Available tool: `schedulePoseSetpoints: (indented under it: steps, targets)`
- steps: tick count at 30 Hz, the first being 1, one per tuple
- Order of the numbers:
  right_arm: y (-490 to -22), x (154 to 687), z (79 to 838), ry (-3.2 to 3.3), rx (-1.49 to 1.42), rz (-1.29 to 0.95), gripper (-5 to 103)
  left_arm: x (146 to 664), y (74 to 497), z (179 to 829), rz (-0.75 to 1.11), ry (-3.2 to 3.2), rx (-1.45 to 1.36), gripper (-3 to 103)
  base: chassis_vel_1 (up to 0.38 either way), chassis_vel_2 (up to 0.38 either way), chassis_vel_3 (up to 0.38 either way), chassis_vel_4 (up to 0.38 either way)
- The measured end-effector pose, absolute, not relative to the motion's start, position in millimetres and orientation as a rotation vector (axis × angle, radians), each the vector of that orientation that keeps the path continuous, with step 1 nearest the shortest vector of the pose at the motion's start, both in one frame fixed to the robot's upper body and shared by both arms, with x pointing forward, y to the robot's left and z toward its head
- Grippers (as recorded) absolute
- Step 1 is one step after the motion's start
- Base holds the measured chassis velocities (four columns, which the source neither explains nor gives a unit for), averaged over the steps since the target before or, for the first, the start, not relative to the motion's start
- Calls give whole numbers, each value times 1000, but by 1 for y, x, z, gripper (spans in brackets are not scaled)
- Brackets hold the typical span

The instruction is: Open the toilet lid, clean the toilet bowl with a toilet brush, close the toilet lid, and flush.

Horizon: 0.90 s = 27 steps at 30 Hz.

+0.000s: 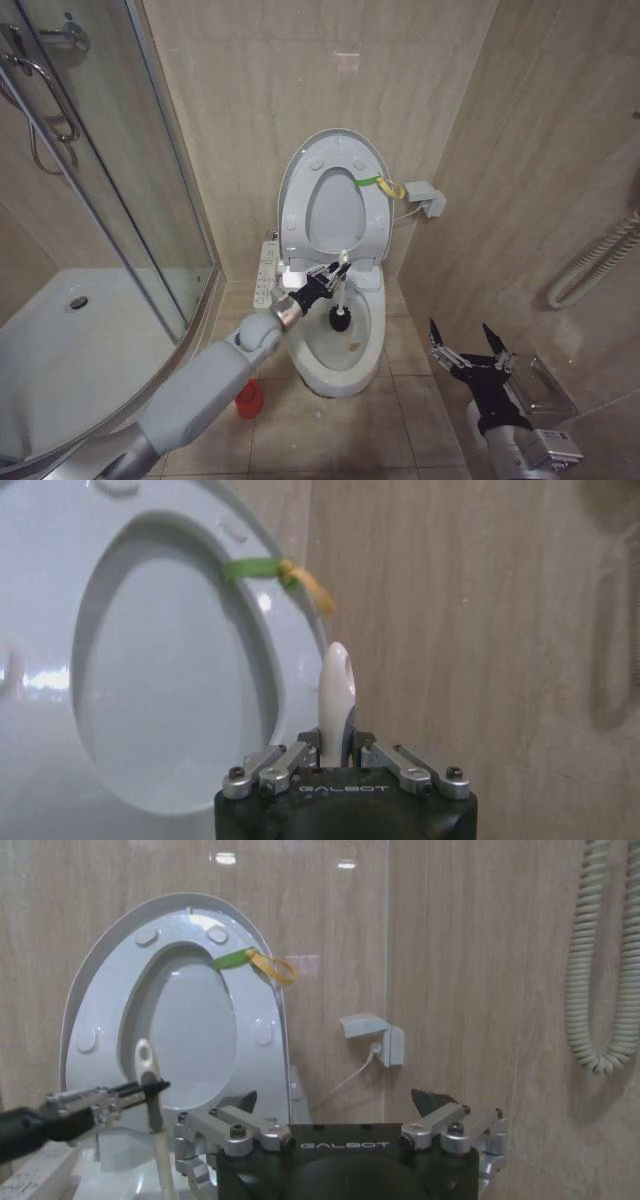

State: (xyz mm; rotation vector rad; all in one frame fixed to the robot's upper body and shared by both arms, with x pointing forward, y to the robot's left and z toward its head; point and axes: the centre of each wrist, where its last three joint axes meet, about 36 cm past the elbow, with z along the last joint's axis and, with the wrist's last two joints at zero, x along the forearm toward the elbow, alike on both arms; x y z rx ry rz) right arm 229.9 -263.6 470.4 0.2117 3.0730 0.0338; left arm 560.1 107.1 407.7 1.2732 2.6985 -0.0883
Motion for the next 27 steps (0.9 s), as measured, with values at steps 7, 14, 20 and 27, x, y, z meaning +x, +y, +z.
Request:
schedulePoseSetpoints:
  steps: [7,14,20,27]
  targets:
    - [-264,230,470,3073,212,34,100,569,95,394,-149,2750,1253,19,0,0,0,0]
    - [-264,230,470,3073,212,34,100,577,93,375,-238,2826,1200,19,0,0,0,0]
    - [-264,230,470,3073,212,34,100,583,85,367,-244,2826,1215,19,0,0,0,0]
    - [-264,230,470,3073,212,34,100,596,73,362,-163,2801,1248,19,0,0,0,0]
